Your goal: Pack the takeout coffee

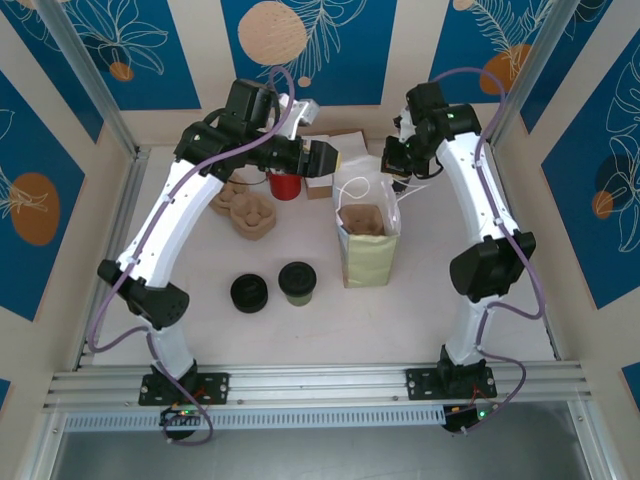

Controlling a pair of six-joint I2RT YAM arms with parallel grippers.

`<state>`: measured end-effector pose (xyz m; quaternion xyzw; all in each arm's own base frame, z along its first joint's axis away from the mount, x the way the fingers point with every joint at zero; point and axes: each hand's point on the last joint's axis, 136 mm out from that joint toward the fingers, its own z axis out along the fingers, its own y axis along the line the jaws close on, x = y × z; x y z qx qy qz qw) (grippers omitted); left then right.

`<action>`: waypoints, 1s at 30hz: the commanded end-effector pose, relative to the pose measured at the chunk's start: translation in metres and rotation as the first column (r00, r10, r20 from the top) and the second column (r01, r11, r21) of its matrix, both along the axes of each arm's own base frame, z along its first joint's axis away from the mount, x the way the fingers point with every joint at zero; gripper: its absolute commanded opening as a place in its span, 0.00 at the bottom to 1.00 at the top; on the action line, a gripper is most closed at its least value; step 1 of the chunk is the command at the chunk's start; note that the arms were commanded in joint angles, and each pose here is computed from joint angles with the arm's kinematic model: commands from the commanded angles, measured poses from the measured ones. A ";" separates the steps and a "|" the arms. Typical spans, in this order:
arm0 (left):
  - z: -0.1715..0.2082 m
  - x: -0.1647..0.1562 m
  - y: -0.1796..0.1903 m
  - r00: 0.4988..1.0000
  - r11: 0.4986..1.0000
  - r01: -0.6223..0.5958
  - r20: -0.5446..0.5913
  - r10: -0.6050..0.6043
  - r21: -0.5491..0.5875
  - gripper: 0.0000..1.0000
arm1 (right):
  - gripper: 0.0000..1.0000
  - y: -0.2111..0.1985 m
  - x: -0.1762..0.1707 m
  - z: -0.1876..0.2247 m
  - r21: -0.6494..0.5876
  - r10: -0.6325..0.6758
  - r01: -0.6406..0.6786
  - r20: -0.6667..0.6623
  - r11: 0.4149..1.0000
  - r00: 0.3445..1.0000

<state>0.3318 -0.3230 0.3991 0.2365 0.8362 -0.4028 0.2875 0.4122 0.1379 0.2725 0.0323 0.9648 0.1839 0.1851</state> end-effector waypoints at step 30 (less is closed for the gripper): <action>-0.006 -0.011 0.029 0.994 0.994 -0.109 0.007 0.109 0.005 0.72 | 0.00 -0.012 -0.082 0.037 0.352 -0.376 0.369 -0.051 0.860 0.925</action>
